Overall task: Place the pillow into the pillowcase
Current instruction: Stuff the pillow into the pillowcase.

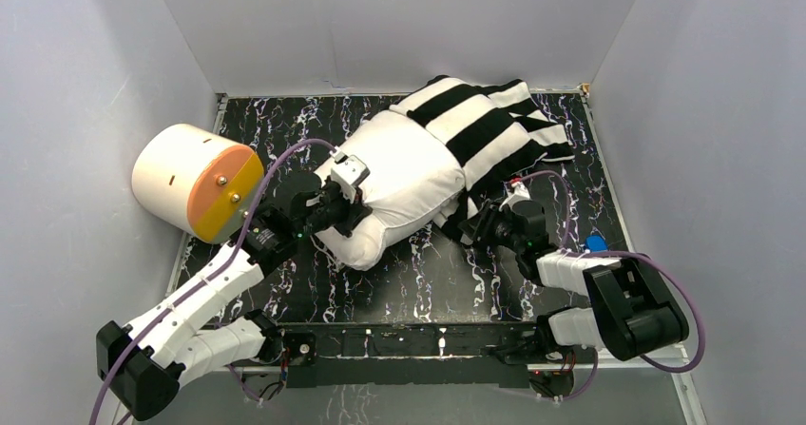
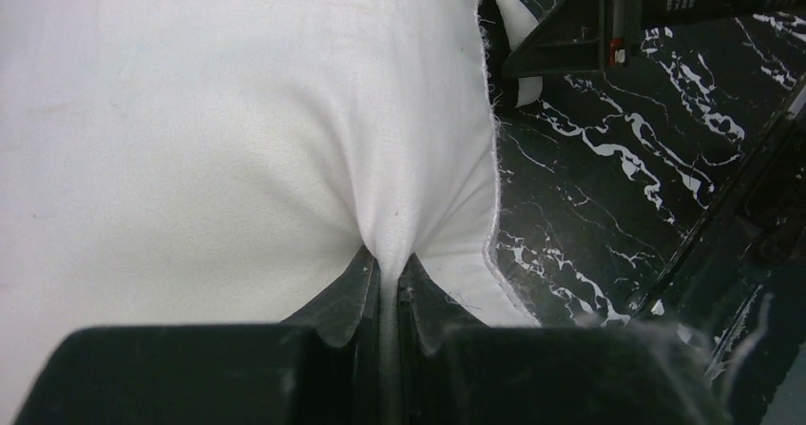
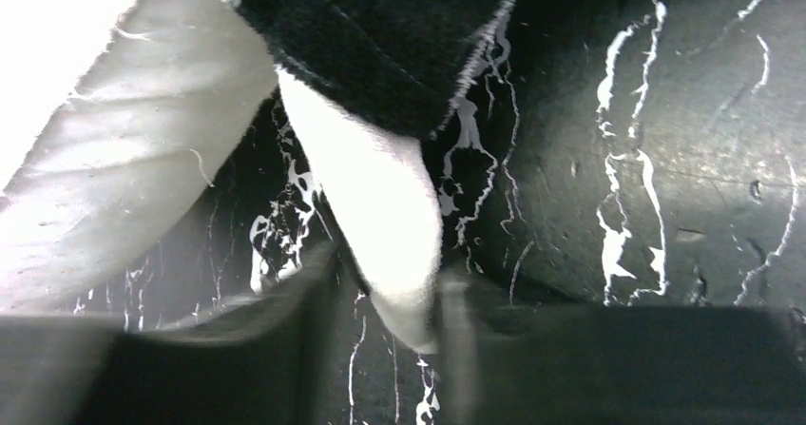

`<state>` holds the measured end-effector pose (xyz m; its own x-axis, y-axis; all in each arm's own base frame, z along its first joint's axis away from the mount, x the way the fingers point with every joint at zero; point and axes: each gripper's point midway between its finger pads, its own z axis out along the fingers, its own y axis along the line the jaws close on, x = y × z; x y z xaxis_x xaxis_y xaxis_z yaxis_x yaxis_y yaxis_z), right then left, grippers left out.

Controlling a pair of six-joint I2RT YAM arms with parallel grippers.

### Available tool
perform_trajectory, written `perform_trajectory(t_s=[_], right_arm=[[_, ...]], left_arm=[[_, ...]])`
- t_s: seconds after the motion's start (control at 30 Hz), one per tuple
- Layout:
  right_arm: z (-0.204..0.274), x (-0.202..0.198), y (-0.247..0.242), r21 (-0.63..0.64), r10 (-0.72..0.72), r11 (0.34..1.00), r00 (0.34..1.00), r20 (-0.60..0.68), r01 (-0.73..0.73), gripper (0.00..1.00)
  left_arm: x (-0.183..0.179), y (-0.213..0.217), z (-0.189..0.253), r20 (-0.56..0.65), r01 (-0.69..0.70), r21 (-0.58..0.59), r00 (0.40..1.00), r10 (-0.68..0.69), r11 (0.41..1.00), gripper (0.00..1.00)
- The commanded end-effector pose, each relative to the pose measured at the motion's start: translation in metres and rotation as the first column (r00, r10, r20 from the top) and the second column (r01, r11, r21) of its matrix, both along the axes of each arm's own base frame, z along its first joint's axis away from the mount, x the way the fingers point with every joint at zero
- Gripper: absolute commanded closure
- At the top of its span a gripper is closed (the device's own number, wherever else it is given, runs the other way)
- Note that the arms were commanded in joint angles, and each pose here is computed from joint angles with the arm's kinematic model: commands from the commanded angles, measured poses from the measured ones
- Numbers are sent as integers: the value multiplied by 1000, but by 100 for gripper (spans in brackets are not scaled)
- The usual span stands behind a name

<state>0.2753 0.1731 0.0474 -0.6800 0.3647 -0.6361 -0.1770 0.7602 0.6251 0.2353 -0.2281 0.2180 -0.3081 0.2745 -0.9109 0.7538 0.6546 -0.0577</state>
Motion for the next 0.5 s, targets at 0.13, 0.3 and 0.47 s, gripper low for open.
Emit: perform_trajectory(t_s=[0.13, 0.3, 0.47], right_arm=[[115, 12, 13, 49, 80, 993, 927, 366, -105, 100], [242, -14, 14, 39, 132, 980, 793, 594, -193, 100], [350, -5, 19, -31, 165, 976, 640, 751, -216, 100]], left_arm=[[26, 13, 97, 124, -209, -256, 961, 246, 944, 100], [3, -1, 145, 123, -86, -405, 981, 148, 910, 100], [3, -14, 177, -8, -127, -553, 989, 147, 823, 100]])
